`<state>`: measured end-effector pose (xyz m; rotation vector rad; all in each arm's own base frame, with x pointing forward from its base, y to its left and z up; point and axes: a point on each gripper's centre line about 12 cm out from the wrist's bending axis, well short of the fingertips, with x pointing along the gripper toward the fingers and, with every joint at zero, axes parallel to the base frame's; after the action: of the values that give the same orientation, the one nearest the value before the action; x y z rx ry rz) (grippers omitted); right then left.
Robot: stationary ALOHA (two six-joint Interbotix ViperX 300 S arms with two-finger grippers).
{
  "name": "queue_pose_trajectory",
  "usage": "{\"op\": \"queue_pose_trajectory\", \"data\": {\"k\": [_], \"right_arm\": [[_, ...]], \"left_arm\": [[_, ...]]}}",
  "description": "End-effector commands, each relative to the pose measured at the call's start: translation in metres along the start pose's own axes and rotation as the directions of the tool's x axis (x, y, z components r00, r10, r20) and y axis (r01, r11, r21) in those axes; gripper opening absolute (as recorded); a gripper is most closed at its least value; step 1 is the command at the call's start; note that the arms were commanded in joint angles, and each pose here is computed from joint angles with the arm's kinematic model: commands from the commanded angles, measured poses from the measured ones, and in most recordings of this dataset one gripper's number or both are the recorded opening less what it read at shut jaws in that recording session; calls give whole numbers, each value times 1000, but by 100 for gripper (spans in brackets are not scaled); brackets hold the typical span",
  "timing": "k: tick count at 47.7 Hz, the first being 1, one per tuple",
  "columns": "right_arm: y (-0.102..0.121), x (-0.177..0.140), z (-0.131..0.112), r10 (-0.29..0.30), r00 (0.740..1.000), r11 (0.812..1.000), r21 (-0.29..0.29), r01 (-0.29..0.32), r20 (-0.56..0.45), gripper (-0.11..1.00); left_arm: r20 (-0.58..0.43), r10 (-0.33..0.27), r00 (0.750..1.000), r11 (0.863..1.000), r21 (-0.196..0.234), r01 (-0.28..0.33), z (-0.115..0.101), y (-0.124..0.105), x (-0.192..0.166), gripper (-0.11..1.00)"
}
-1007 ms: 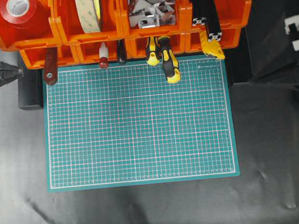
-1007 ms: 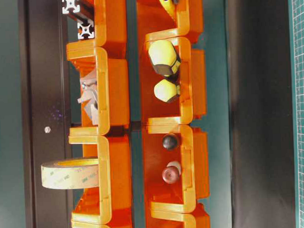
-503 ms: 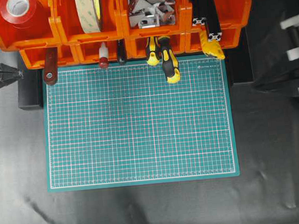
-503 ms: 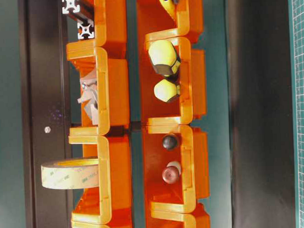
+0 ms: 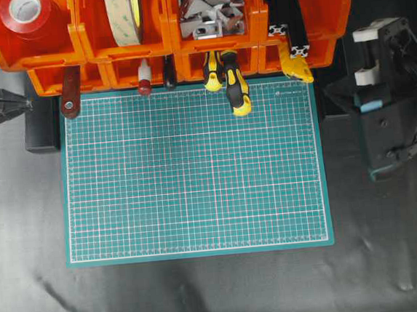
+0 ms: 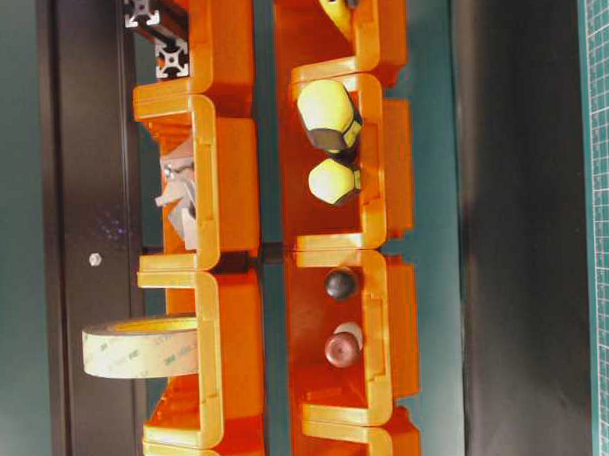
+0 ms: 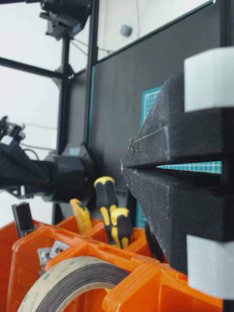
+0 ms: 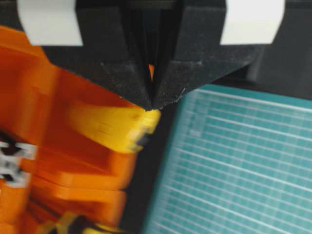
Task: Pick cutter from container rack with right arm.
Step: 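Align the open right gripper around the yellow cutter's end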
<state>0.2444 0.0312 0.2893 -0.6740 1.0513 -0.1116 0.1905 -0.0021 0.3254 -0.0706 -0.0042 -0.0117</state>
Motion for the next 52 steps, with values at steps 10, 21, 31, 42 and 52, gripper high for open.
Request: {"op": "queue_pose_trajectory", "data": {"k": [10, 21, 31, 42, 52], "right_arm": [[20, -17, -1, -291, 956, 951, 118, 287, 25, 0], [38, 4, -4, -236, 968, 965, 137, 222, 90, 1], [37, 14, -5, -235, 969, 965, 139, 224, 70, 14], [34, 31, -1, -235, 971, 965, 136, 227, 47, 76], [34, 47, 2, -273, 962, 959, 87, 271, 23, 72]], "left_arm": [[28, 4, 1000, 1000, 0, -4, 12, 0, 1, 0], [34, 8, 999, 1000, -1, -8, 13, 1, 0, 0], [27, 9, 1000, 1000, -1, -9, 10, 1, 0, 0], [21, 9, 1000, 1000, -1, -9, 8, 1, 0, 0], [16, 9, 1000, 1000, -1, -9, 6, 2, 0, 0]]}}
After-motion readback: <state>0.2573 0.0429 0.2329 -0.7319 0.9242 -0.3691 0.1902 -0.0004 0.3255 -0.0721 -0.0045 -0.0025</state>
